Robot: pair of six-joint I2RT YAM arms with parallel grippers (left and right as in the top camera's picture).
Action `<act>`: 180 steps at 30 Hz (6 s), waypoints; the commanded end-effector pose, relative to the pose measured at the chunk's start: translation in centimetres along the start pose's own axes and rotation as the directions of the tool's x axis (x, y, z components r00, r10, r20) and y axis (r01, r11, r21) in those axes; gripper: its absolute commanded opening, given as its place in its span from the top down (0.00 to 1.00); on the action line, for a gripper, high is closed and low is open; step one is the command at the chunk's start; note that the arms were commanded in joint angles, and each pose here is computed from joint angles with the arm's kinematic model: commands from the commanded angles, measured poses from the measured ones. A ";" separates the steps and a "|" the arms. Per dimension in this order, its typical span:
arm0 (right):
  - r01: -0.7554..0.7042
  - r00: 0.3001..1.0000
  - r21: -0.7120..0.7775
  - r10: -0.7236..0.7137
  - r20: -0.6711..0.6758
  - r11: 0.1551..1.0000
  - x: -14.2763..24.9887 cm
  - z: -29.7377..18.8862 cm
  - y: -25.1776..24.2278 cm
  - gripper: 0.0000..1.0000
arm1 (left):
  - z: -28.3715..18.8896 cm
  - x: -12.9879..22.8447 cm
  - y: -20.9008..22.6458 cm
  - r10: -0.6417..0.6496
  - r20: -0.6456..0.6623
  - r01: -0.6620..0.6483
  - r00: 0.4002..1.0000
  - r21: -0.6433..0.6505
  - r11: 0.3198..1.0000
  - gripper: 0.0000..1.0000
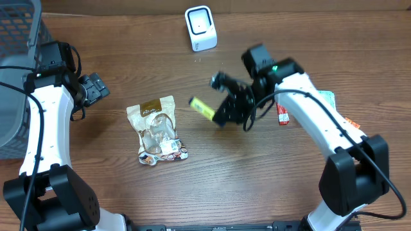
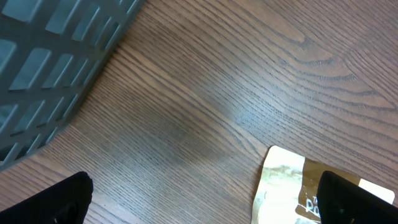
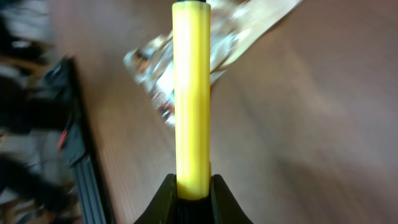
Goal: Scan the item barcode
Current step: 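Carry the highlighter up toward the white scanner, then hold the highlighter barcode in front of the scanner, then move the highlighter right and release it beside the red bar, then move the right gripper left and lower it onto the snack bag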
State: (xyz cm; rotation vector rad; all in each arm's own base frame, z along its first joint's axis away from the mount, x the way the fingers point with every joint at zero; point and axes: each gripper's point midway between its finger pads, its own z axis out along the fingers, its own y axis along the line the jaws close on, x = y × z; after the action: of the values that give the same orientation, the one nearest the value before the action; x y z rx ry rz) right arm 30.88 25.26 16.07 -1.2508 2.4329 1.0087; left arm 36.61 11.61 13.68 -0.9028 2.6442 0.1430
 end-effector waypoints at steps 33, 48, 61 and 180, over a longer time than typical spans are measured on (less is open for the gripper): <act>0.133 0.929 0.933 -0.371 0.000 0.335 -17.6 -6.7 -24.2 0.97 | -0.7 -0.6 0.2 -0.003 0.027 0.003 1.000 -0.004 1.000 0.00; 0.283 0.912 0.956 -0.331 -0.242 0.080 -16.9 -1.2 -27.5 0.97 | -0.7 -0.6 0.2 -0.003 0.027 0.003 1.000 -0.004 1.000 0.00; 0.234 0.932 0.971 -0.297 -0.207 0.056 -16.4 -1.3 -27.9 0.97 | -0.7 -0.6 0.2 -0.003 0.027 0.003 1.000 -0.004 1.000 0.00; -0.268 0.924 0.333 0.143 0.356 0.904 -8.5 14.4 -0.7 0.32 | -0.7 -0.6 0.2 -0.003 0.027 0.003 1.000 -0.004 1.000 0.00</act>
State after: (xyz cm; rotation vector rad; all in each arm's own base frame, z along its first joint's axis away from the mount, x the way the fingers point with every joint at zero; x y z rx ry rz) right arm 36.17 37.58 7.36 -0.5684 2.4327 0.5293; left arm 36.61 11.61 13.68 -0.9027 2.6443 0.1425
